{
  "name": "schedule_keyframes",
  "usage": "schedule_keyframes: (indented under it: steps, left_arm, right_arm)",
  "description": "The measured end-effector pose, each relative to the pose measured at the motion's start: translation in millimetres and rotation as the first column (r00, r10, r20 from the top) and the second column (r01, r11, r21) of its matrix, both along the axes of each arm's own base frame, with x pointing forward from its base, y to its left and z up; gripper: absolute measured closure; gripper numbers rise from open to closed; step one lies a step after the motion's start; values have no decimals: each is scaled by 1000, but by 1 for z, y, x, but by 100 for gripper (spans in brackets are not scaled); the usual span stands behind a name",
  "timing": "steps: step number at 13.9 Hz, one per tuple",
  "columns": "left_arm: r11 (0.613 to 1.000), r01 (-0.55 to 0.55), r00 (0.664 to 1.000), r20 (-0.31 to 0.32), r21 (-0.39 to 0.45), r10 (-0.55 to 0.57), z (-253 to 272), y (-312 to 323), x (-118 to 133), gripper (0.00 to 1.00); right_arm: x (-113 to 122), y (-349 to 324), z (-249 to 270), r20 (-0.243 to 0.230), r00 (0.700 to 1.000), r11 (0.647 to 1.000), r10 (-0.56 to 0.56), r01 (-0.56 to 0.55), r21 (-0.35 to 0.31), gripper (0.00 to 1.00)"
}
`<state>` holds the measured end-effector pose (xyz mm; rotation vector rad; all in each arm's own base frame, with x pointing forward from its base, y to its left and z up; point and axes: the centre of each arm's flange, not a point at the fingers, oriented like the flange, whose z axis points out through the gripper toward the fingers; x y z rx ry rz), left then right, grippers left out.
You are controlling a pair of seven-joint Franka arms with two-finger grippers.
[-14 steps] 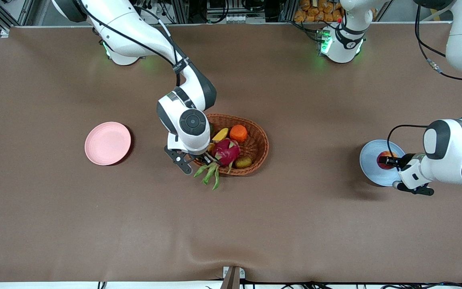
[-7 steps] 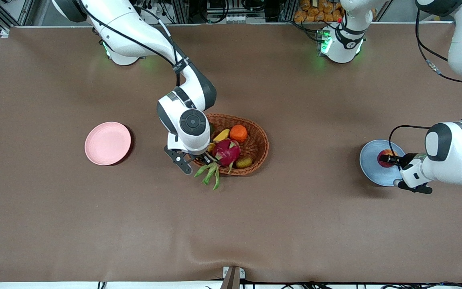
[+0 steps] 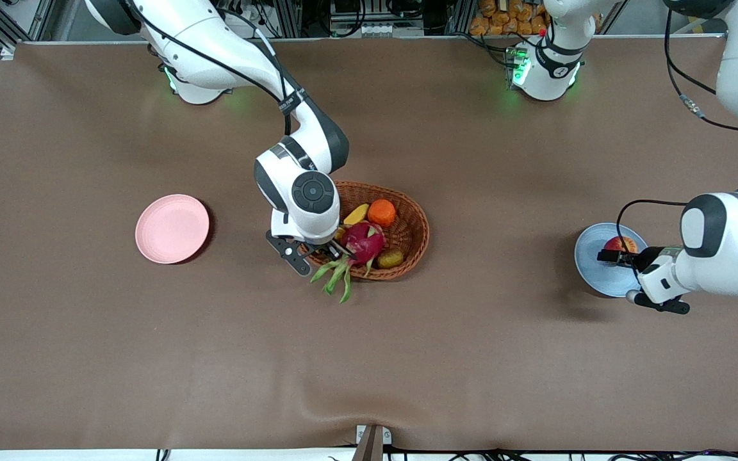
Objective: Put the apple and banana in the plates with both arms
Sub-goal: 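Lower the apple onto the blue plate and open the left gripper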
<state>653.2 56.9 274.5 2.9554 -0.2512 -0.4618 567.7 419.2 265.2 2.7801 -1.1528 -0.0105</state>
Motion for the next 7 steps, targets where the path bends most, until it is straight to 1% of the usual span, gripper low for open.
schedule_keyframes:
  steps: [2, 4, 7]
  left_arm:
    - [999, -43, 999, 1, 29, 43, 54, -31, 1, 0]
    - [997, -64, 998, 17, 49, 63, 102, -60, 0, 0]
    - [995, -74, 995, 77, 64, 69, 158, -85, -5, 0]
  right_arm:
    - [-1, 0, 2, -3, 1000, 1000, 12, -12, -27, 80]
    - [1, -2, 8, -10, 1000, 998, 17, -18, -52, 80]
    - [4, -1, 24, -17, 1000, 998, 23, -24, -63, 80]
